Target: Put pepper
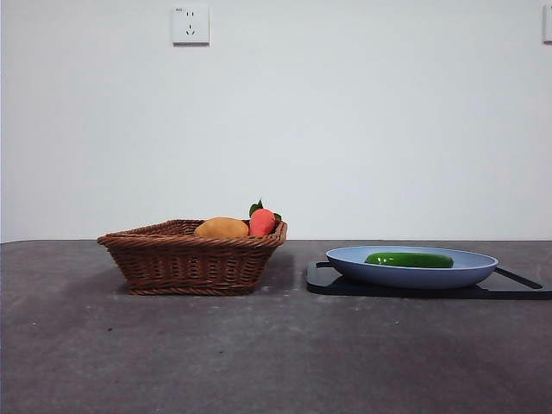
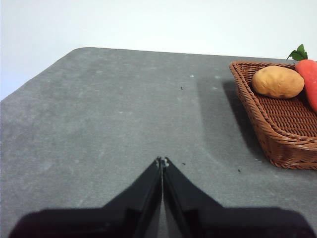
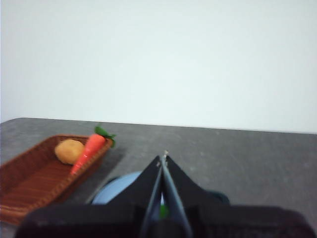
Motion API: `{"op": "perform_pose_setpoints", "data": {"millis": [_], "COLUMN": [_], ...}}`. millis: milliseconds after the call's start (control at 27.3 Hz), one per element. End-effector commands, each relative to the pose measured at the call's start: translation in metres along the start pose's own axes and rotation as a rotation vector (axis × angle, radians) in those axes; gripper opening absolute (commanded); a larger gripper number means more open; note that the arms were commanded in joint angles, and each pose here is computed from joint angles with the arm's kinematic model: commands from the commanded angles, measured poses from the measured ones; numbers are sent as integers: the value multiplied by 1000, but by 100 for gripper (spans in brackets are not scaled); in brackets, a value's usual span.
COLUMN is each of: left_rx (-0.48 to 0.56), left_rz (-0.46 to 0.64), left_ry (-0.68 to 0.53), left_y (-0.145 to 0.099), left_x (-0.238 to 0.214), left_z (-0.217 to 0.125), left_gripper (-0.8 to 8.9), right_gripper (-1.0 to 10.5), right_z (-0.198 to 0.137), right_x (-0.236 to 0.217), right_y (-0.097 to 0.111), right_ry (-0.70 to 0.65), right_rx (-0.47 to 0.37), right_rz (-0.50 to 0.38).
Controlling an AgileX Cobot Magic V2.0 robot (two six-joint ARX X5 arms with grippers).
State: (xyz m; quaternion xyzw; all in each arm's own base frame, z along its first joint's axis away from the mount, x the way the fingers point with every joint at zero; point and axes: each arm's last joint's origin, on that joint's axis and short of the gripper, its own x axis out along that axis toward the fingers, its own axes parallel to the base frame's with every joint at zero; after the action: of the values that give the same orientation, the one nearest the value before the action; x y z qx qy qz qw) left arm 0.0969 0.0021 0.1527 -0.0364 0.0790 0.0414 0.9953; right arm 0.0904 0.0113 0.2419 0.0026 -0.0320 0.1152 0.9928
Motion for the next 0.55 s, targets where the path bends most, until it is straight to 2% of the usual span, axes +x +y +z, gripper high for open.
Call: {"op": "perform_pose_setpoints", "data": {"millis": [37,330,550], "left_rx": [-7,-7,-7], "left_rz": [0,0,0], "left_ry": [-3,-3,-3], "left_y": [0,0,0], "left_x": [1,1,1], "left_z": [-2,-2,-2], "left_gripper": [8,8,8], "right_gripper": [11,11,11], "right_z": [-18,-70,-83], "right_x": [0,1,1], "right_y": [1,0,0], "right_ry": [-6,80,132], "right_rx": [30,87,89], "right_rz": [1,2,0]}}
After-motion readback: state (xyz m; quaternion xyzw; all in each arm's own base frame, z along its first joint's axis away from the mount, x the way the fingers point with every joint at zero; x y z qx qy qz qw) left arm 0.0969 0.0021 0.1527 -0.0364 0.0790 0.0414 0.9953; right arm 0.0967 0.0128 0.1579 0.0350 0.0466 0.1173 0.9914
